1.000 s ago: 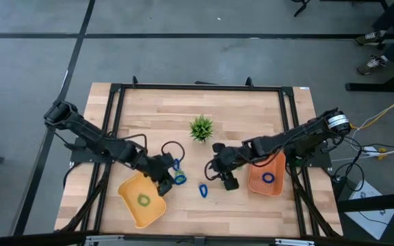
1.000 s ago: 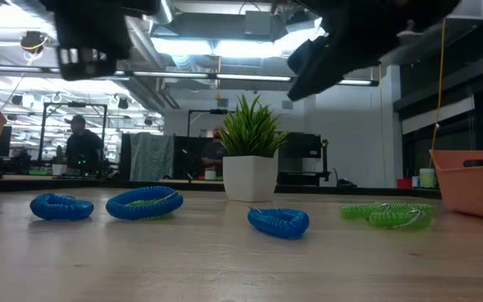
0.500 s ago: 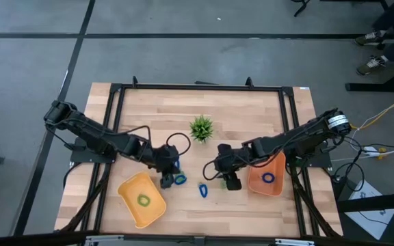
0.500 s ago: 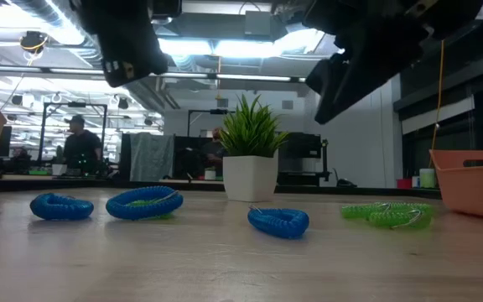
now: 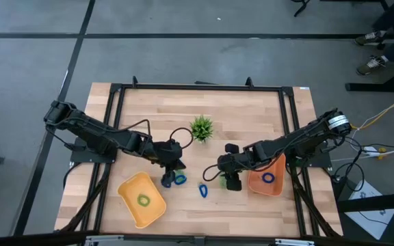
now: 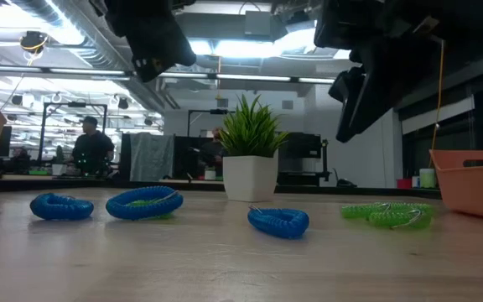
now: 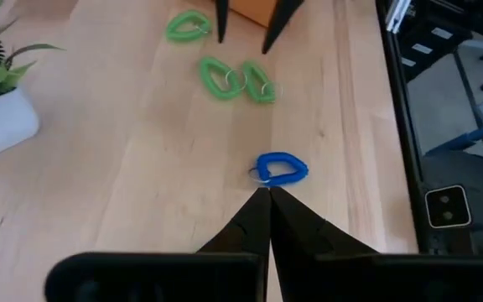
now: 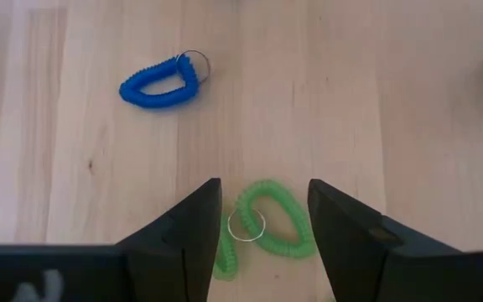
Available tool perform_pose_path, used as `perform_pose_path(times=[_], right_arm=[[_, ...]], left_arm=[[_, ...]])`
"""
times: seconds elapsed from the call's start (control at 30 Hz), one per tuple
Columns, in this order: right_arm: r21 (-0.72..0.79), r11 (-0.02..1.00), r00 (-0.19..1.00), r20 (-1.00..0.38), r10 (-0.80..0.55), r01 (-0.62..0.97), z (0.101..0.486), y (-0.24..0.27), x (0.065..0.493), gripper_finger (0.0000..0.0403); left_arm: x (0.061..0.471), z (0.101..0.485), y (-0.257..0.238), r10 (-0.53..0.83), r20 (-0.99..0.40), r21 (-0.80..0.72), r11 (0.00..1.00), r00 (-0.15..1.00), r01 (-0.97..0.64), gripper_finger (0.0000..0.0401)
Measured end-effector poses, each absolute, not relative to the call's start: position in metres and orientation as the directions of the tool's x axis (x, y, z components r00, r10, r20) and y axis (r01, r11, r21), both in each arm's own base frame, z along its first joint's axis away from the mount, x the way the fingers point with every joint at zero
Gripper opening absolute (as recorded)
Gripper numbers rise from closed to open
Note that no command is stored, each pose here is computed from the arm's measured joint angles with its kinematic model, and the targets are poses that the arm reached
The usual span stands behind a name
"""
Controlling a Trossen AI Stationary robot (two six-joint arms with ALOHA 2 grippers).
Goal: Sort spring keychains
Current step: Put the green spring keychain into the yellow bin
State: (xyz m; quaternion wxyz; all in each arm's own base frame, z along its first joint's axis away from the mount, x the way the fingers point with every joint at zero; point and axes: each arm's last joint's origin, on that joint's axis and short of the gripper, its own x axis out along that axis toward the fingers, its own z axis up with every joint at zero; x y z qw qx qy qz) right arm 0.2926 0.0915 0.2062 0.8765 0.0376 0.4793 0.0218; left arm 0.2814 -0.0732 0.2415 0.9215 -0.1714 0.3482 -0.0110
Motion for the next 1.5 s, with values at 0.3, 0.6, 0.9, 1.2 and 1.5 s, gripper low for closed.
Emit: perform_pose_path(times=[0.3,0.6,0.9,1.2,1.5], right_arm=[[0.082,0.996,0.56,-0.825,0.084,-0.028,0.207,0.094,0.295,0.0178],[0.079,0.996,0.55,-0.831,0.081,-0.029,0.201,0.095,0.297,0.0178],[0.117,0.993,0.547,-0.832,0.09,0.015,0.201,0.096,0.297,0.0178],[0.144,0.988,0.547,-0.832,0.092,0.054,0.201,0.096,0.297,0.0178],[0.141,0.985,0.5,-0.863,0.075,0.096,0.196,0.095,0.293,0.0178]], left_arm=[[0.285,0.236,-0.072,-0.144,-0.651,-0.302,0.95,0.745,-0.081,0.0004],[0.316,0.205,-0.086,-0.288,-0.701,-0.308,0.947,0.653,0.087,0.0004],[0.354,0.202,-0.096,-0.252,-0.809,-0.199,0.968,0.531,0.155,0.0004],[0.355,0.205,-0.106,-0.218,-0.825,-0.141,0.973,0.522,0.184,0.0004],[0.326,0.232,-0.119,-0.068,-0.83,0.008,0.991,0.554,0.133,0.0003]])
